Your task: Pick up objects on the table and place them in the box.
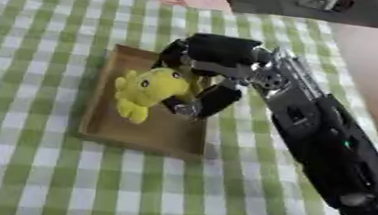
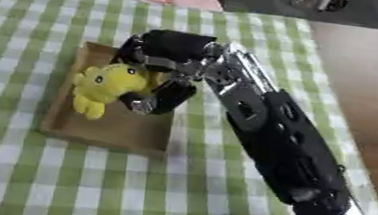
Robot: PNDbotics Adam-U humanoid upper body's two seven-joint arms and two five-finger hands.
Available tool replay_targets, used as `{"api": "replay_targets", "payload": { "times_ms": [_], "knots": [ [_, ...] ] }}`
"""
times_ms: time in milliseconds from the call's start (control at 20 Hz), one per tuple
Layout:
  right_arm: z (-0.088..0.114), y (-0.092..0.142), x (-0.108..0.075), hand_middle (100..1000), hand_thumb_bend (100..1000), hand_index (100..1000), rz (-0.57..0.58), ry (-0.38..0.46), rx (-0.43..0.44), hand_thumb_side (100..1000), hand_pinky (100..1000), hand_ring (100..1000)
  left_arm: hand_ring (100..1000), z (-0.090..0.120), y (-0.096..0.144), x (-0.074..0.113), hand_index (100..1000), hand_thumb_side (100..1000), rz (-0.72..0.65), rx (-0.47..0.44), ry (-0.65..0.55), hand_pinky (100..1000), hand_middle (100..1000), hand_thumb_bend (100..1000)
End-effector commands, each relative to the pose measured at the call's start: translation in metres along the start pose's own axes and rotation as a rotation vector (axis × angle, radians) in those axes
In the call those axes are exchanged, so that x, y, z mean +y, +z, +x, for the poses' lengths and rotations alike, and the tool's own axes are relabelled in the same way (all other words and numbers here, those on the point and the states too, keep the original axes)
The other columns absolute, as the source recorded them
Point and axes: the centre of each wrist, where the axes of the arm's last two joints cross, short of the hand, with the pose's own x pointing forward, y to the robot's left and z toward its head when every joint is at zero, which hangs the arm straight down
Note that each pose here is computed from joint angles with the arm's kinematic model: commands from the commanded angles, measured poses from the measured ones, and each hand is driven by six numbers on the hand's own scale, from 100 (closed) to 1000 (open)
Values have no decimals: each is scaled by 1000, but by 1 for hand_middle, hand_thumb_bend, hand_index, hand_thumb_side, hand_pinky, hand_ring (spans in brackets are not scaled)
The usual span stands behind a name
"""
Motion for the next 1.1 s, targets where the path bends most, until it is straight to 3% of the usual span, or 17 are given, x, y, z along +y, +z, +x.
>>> {"api": "replay_targets", "payload": {
  "times_ms": [50, 100, 200, 250, 350, 400, 500, 550, 600, 650, 1100],
  "knots": [
    [-5, 2, -3, 585, 100, 798, -9, 14, 23, 483, 673, 600, 617, 3, -4, 1, 624, 763, -18, -19, -3, 389, 645, 100],
    [-6, 1, -2, 592, 100, 802, -7, 13, 25, 481, 678, 606, 617, 3, -3, 0, 624, 757, -21, -18, -2, 388, 645, 100],
    [-7, 1, 1, 663, 100, 829, 12, 19, 29, 626, 720, 673, 618, 2, -3, 0, 624, 764, -28, -16, 0, 388, 645, 100],
    [-8, 1, 2, 729, 100, 856, 28, 29, 30, 704, 743, 730, 618, 1, -3, 0, 624, 764, -29, -15, 0, 389, 645, 100],
    [-9, 2, 3, 842, 100, 934, 66, 60, 23, 975, 805, 853, 618, 1, -3, 0, 624, 764, -30, -15, 1, 389, 646, 100],
    [-8, 2, 4, 864, 100, 950, 85, 77, 16, 1000, 826, 883, 618, 1, -3, 0, 624, 764, -31, -15, 1, 388, 646, 100],
    [-7, 3, 0, 874, 100, 960, 101, 115, 3, 966, 862, 920, 618, 1, -3, 0, 624, 764, -32, -14, 2, 388, 646, 100],
    [-7, 4, -3, 870, 100, 968, 94, 135, -2, 727, 875, 924, 618, 1, -3, 0, 624, 764, -32, -14, 3, 389, 646, 100],
    [-7, 5, -5, 879, 100, 978, 86, 151, -5, 425, 883, 927, 618, 1, -3, 0, 624, 764, -32, -14, 3, 389, 646, 100],
    [-7, 6, -5, 881, 100, 982, 86, 158, -7, 232, 883, 921, 618, 1, -3, 0, 624, 763, -32, -15, 4, 389, 646, 100],
    [-14, 9, -1, 880, 100, 996, 51, 113, 41, 308, 881, 896, 619, 2, -2, -1, 624, 761, -38, -12, 11, 390, 639, 100]
  ]
}}
